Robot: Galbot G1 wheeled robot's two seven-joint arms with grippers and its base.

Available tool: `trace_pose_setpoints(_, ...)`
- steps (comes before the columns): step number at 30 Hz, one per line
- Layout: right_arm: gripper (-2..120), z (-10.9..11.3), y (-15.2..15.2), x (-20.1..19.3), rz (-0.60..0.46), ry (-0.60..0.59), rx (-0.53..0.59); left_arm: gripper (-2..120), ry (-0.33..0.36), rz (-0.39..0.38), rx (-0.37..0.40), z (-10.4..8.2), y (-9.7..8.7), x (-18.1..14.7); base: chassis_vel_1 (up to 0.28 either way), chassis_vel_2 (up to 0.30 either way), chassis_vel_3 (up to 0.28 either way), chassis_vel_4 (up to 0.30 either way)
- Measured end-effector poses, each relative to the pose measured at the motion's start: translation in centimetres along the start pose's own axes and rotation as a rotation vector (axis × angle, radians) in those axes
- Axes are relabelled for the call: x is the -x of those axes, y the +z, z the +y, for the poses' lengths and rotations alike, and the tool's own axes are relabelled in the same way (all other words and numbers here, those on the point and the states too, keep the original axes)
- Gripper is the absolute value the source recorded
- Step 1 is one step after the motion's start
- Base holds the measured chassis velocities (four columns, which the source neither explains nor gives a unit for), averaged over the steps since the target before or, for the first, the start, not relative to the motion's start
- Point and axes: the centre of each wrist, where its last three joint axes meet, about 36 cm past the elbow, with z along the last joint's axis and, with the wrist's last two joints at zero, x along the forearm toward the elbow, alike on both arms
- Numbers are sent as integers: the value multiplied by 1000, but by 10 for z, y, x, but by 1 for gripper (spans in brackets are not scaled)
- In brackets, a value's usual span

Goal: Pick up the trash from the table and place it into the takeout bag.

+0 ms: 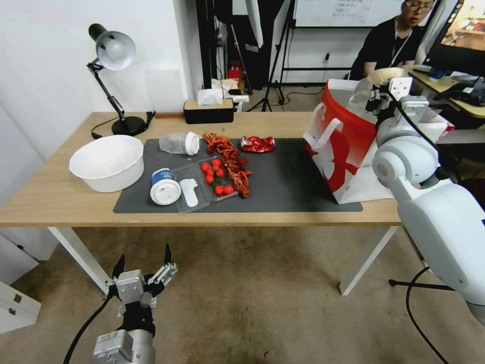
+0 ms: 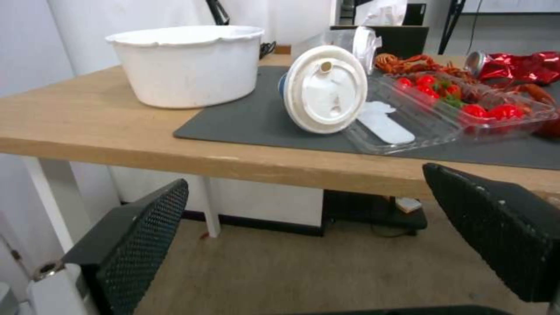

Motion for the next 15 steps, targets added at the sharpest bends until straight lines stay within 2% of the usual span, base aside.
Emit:
trace_pose_setpoints(3,59,1,-1,0,-6,0,-4,100,3,2,-1,-1,0,-1,0,0,0,0)
trace_pose_setpoints(8,71,1,-2,1,-8,-1,-6,100,4,6,0,-2,1,-2,0,0,0,0)
trace_pose_setpoints(9,80,1,-2,1,-9,-4,-10,100,4,8,0,-2,1,-3,0,0,0,0)
trace_pose_setpoints(13,86,1,-1,0,-9,-6,-11,100,4,8,0,-2,1,-3,0,0,0,0)
trace_pose_setpoints(14,96,1,0,-1,-8,-9,-10,100,4,8,0,-2,1,-3,0,0,0,0)
trace_pose_setpoints(15,98,2,1,-2,-8,-11,-10,100,3,9,0,-2,1,-4,0,0,0,0)
